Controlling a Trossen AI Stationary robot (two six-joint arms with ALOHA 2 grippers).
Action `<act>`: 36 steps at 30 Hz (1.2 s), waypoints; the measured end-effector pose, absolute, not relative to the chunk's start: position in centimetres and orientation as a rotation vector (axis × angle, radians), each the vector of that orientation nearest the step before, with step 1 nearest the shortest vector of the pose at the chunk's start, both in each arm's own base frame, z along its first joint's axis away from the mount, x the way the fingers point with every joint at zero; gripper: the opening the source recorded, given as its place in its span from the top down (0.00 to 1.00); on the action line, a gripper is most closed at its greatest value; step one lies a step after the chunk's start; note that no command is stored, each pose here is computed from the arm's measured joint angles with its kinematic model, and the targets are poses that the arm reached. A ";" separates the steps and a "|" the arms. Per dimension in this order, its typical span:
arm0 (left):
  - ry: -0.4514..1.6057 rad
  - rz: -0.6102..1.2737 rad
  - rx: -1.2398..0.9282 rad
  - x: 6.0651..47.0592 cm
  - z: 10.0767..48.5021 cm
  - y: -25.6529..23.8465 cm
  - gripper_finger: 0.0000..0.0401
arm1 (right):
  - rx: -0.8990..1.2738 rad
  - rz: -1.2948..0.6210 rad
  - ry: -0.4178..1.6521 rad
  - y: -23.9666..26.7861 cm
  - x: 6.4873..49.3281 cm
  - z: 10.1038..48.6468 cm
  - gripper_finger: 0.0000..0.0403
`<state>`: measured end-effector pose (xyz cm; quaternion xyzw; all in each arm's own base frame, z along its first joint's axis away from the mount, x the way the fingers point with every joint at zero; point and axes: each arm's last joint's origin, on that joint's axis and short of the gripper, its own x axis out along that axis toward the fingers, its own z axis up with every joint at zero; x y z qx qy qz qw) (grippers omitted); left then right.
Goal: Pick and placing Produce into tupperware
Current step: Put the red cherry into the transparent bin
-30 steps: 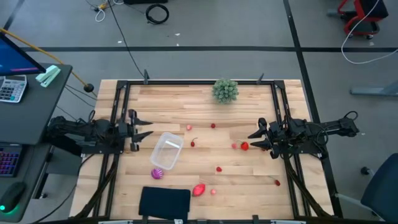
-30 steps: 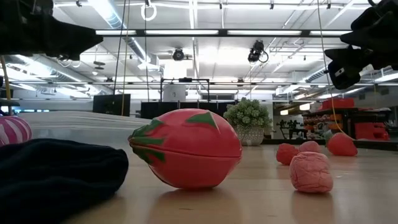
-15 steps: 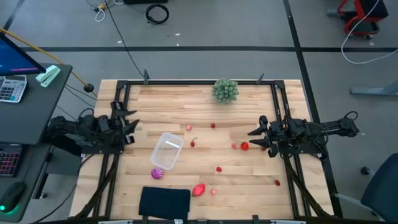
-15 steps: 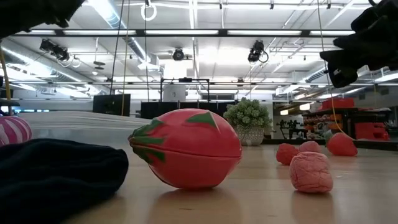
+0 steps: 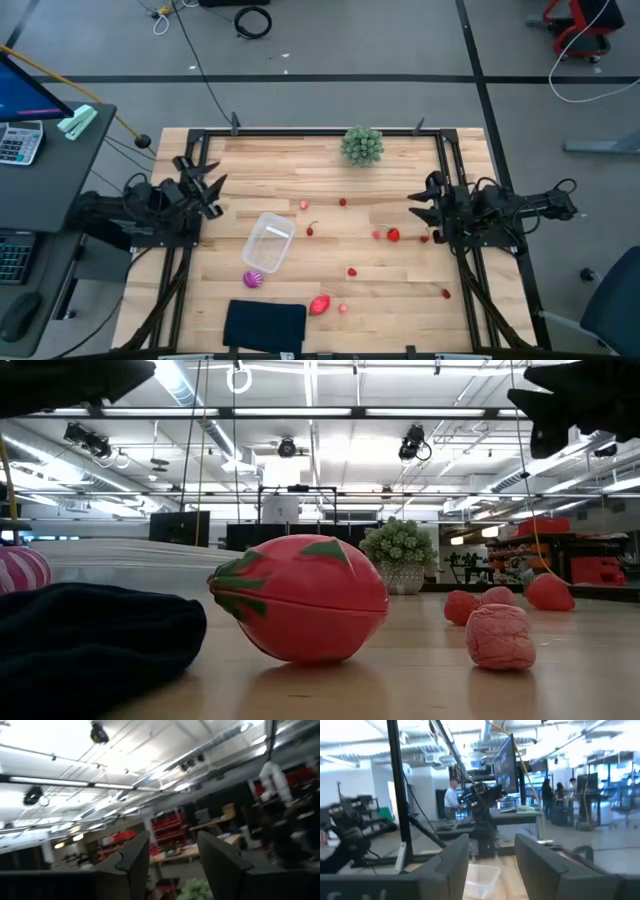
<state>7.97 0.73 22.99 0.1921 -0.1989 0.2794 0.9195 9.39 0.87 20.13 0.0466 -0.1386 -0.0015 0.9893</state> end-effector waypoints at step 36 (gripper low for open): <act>-0.554 0.715 -0.201 10.6 22.6 4.0 0.64 | 0.345 -0.389 0.524 0.7 19.1 29.1 0.58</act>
